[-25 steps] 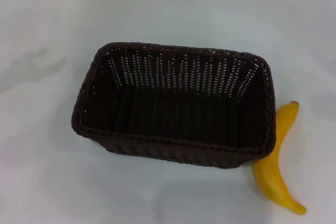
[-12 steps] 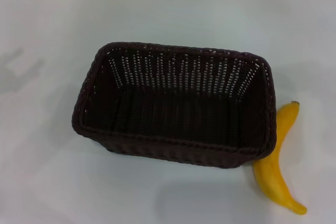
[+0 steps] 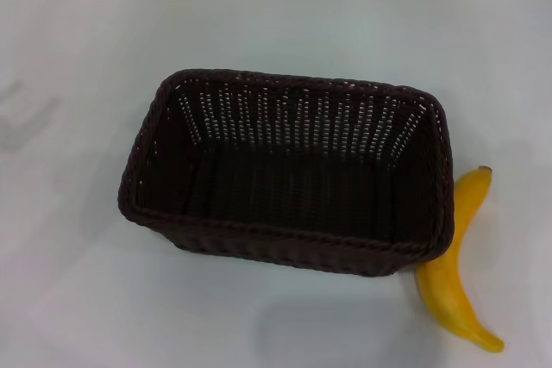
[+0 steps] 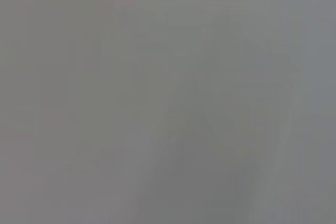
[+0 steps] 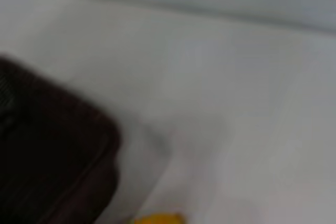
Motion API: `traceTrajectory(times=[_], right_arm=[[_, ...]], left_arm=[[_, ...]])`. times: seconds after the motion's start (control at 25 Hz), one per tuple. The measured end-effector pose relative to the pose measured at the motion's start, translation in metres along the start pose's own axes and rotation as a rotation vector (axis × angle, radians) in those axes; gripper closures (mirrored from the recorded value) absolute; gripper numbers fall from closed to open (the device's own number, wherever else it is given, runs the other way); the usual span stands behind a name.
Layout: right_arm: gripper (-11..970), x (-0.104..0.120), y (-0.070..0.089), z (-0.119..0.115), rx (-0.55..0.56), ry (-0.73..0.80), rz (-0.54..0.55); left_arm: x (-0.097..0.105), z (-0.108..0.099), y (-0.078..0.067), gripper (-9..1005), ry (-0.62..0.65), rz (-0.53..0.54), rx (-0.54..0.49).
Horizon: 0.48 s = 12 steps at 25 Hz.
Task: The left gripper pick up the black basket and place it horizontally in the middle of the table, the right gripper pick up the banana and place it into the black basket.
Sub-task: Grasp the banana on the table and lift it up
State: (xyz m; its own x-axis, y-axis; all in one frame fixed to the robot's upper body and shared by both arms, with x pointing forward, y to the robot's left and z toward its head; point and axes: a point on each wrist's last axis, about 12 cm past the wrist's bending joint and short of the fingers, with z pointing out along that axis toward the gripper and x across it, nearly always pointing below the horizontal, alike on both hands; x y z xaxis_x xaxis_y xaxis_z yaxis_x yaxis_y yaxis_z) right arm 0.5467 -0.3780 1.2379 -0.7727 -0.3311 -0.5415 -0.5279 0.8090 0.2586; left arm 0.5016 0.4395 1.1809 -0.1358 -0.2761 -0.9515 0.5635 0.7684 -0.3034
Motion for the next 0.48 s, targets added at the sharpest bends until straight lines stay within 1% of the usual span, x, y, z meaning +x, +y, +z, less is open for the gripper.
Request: traceTrajectory(times=[0.08, 0.16, 0.2, 0.32, 0.48], right_arm=[[91, -0.006, 0.009, 0.017, -0.041, 0.042, -0.026], [91, -0.009, 0.016, 0.028, -0.072, 0.067, -0.039], [91, -0.012, 0.022, 0.038, -0.095, 0.084, -0.051], [91, -0.015, 0.032, 0.054, -0.105, 0.126, -0.072], [91, -0.015, 0.040, 0.069, -0.101, 0.176, -0.119]], left_arm=[[0.000, 0.000, 0.000, 191, -0.001, 0.003, 0.001], [0.000, 0.001, 0.000, 191, -0.001, 0.002, 0.002], [0.000, 0.001, 0.000, 191, -0.001, 0.002, 0.002], [0.001, 0.001, -0.001, 191, 0.001, -0.002, 0.005], [0.001, 0.002, -0.001, 192, -0.001, -0.006, 0.007]])
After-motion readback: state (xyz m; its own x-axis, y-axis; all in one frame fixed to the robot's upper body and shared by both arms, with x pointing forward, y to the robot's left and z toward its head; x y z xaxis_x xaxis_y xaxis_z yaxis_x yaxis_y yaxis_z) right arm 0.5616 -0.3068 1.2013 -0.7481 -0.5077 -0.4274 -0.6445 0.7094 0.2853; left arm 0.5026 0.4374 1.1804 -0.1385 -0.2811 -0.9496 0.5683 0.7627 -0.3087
